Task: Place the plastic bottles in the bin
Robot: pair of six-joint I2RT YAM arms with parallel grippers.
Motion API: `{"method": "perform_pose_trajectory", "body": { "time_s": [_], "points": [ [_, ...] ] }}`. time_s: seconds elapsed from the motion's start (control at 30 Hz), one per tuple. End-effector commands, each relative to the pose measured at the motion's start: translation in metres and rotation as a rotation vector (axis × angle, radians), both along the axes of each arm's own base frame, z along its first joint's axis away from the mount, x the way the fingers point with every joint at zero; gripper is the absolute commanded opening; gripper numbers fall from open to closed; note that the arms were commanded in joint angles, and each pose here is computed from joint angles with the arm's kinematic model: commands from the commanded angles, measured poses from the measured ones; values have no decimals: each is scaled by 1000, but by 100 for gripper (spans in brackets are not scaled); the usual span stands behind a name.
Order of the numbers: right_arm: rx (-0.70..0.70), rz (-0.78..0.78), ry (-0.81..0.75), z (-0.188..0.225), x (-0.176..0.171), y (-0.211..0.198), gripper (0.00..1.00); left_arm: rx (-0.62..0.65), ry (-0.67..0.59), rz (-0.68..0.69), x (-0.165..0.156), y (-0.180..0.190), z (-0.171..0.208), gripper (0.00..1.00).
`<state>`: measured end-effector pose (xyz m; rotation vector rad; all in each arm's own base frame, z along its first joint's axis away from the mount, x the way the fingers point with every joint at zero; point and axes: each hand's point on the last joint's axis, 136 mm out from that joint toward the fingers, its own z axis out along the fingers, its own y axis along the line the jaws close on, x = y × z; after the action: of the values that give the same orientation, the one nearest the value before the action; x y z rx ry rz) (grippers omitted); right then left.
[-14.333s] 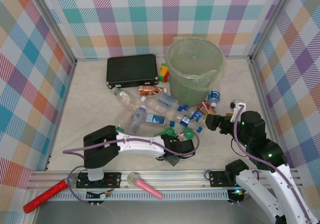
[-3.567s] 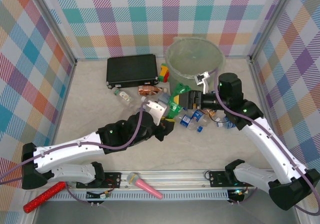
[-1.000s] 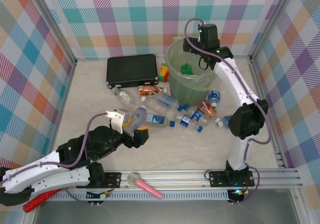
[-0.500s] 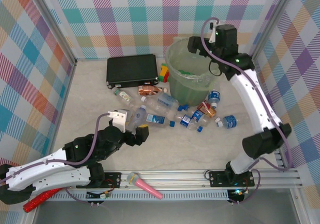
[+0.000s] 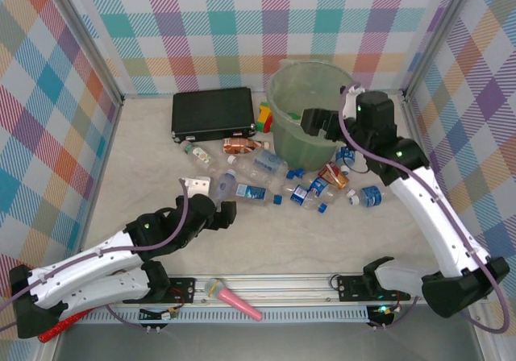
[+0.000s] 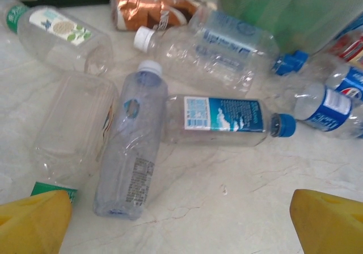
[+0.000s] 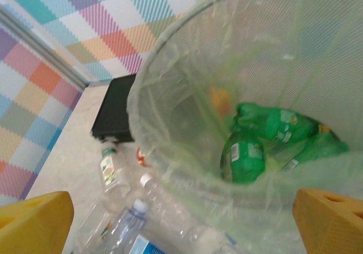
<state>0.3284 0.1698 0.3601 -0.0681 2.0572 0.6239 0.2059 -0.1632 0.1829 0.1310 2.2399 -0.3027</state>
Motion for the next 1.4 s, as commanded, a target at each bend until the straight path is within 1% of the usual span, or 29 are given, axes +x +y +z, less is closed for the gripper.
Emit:
{"method": "perform_pose_trajectory", "body": {
  "time_s": [0.0, 0.13, 0.23, 0.37, 0.5, 0.7, 0.8, 0.9, 1.07, 1.23, 1.27, 1.37],
  "points": [
    [60, 59, -5, 5, -19, 9, 99, 50, 102, 0, -1, 6, -27, 98],
    [85, 120, 16, 1, -37, 16, 99, 91, 184, 27, 9, 9, -50, 95],
    [102, 156, 27, 1, -47, 20, 99, 120, 228, 36, 16, 8, -65, 88],
    [112, 187, 26, 4, -56, 23, 99, 191, 297, 66, 25, 12, -86, 83],
    [113, 189, 17, 6, -61, 20, 99, 249, 354, 75, 29, 15, -105, 83],
    [117, 190, 10, 7, -65, 19, 99, 279, 387, 55, 34, 9, -121, 78],
    [120, 190, 12, 6, -65, 19, 99, 291, 401, 37, 37, 4, -127, 77],
    [125, 190, 18, 5, -65, 20, 99, 308, 411, 30, 40, 1, -132, 74],
    [127, 192, 16, 6, -66, 20, 99, 354, 437, 29, 44, 1, -144, 70],
    [126, 192, 16, 5, -67, 19, 99, 364, 433, 33, 46, 0, -147, 67],
    [126, 192, 14, 6, -67, 19, 99, 362, 429, 32, 47, 0, -147, 66],
    [127, 191, 17, 5, -67, 19, 99, 350, 421, 25, 48, -2, -144, 57]
  ]
}}
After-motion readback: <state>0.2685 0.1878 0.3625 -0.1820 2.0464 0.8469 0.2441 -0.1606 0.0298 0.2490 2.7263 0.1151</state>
